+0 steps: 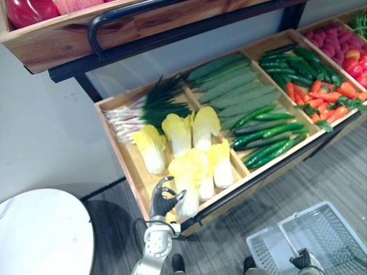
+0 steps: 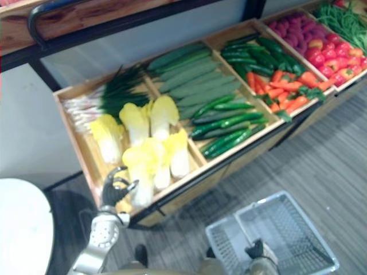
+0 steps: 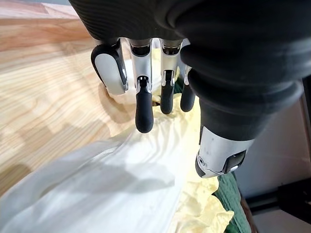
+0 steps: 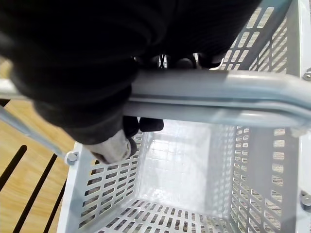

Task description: Pick vegetable in the basket

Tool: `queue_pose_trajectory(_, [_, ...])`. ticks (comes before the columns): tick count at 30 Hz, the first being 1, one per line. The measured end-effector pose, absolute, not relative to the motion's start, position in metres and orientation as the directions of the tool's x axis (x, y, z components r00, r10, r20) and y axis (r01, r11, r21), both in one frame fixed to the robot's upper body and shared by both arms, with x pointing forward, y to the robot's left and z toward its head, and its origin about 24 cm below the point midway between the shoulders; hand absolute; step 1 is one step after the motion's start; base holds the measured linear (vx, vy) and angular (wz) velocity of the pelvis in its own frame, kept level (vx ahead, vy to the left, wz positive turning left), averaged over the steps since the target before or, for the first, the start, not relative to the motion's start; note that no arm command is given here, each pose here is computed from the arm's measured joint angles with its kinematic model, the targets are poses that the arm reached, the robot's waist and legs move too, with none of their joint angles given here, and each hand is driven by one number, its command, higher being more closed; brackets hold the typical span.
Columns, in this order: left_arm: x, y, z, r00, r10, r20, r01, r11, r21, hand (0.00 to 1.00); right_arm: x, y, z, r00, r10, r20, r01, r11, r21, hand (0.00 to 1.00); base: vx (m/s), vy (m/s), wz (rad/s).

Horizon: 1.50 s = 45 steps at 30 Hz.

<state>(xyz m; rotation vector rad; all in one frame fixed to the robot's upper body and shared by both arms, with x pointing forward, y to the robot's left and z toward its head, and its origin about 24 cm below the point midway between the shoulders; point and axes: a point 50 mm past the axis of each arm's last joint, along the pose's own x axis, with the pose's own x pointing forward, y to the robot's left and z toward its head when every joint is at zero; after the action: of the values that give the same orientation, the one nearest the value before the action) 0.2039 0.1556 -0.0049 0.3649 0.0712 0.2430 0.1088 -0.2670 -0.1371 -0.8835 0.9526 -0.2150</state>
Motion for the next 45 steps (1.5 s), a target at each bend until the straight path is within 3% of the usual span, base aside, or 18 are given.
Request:
queue_pose_trajectory(2, [0.204, 0.157, -0.004, 0.966, 0.258, -0.018, -0.235, 0.903, 0.36, 1.0, 0.109, -0.267, -0.137, 0.588, -0.522, -0.618, -0.205, 0.643, -0.738, 1.0, 0.0, 0.0, 0.0])
queue_pose_trajectory(3, [0.204, 0.158, -0.003, 0.963, 0.268, -0.015, -0.245, 0.901, 0.359, 0.0, 0.109, -0.267, -0.137, 0.588, -0.522, -0.618, -0.205, 0.643, -0.738, 1.0, 0.0, 0.0, 0.0])
queue_pose_trajectory(17, [0.204, 0.161, -0.018, 0.955, 0.278, -0.1, -0.224, 0.902, 0.37, 0.0, 0.107, -0.269, -0.137, 0.575, -0.538, -0.617, -0.183, 0.65, -0.738, 1.0, 0.0, 0.0, 0.0])
queue_pose_trajectory(36, [0.212, 0.168, -0.008, 0.95, 0.308, -0.048, -0.27, 0.889, 0.369, 0.0, 0.11, -0.269, -0.136, 0.587, -0.527, -0.614, -0.191, 0.647, -0.738, 1.0, 0.0, 0.0, -0.01])
queue_pose_trajectory(45, [0.197, 0.171, -0.039, 0.933, 0.294, -0.207, -0.19, 0.892, 0.409, 0.0, 0.111, -0.269, -0.136, 0.587, -0.524, -0.617, -0.193, 0.65, -0.735, 1.0, 0.0, 0.0, 0.0])
